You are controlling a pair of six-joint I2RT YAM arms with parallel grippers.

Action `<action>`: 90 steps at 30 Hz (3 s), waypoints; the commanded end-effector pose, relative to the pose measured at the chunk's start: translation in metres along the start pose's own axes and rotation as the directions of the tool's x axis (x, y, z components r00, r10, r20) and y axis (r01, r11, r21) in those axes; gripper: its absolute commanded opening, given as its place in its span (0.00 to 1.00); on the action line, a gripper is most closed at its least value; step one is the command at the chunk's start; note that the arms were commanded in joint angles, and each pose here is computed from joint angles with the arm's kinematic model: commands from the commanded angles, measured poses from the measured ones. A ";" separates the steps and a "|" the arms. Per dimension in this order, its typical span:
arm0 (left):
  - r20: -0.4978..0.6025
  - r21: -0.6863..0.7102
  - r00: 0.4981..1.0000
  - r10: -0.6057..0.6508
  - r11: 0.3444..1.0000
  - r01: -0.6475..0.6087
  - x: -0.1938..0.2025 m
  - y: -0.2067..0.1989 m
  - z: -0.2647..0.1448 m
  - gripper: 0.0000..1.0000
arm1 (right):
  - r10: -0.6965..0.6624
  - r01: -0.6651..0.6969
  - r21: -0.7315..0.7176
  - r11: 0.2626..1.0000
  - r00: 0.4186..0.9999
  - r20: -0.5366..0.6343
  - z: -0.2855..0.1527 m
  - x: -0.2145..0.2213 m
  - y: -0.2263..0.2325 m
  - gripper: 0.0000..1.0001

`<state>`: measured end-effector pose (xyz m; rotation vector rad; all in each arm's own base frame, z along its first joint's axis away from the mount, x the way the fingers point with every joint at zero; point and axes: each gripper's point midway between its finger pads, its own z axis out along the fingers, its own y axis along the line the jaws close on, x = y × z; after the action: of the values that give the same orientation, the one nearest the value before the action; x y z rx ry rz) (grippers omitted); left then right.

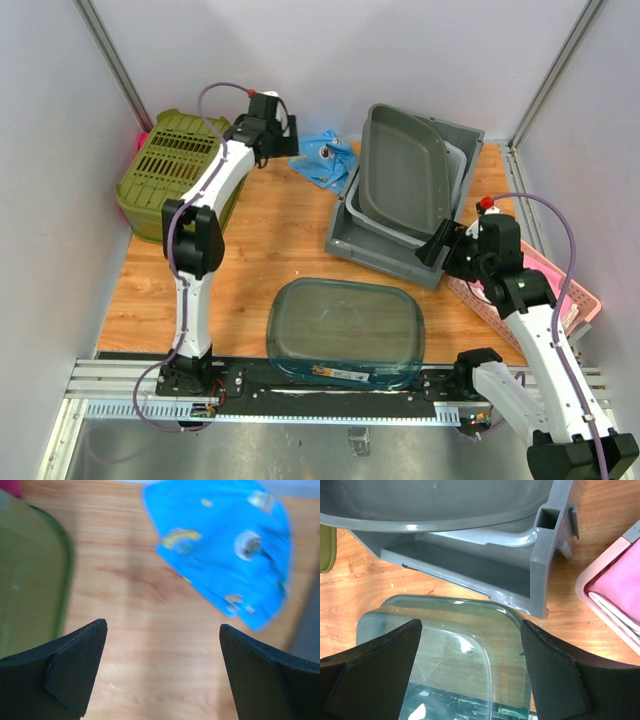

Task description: Turn the large container upside down

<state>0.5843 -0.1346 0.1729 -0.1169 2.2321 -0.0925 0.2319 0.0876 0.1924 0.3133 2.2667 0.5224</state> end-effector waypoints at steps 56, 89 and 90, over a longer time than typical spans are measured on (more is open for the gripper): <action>0.126 0.223 0.986 -0.106 0.972 0.076 0.032 -0.009 -0.320 0.99 | -0.236 -0.125 -0.594 0.795 0.838 -0.492 0.079 0.191 0.230 0.82; 0.161 0.244 0.975 -0.154 0.963 0.112 0.018 -0.008 -0.340 0.99 | -0.298 -0.335 -0.741 0.582 0.759 -0.578 0.108 0.256 0.383 0.77; 0.162 0.247 0.975 -0.154 0.963 0.111 0.017 -0.009 -0.341 0.99 | -0.300 -0.318 -0.744 0.588 0.768 -0.565 0.108 0.252 0.379 0.77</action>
<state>0.3093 -0.1404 0.3550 -0.1178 2.0522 -0.3925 0.1649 0.5528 0.1202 -0.3742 2.3871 1.8422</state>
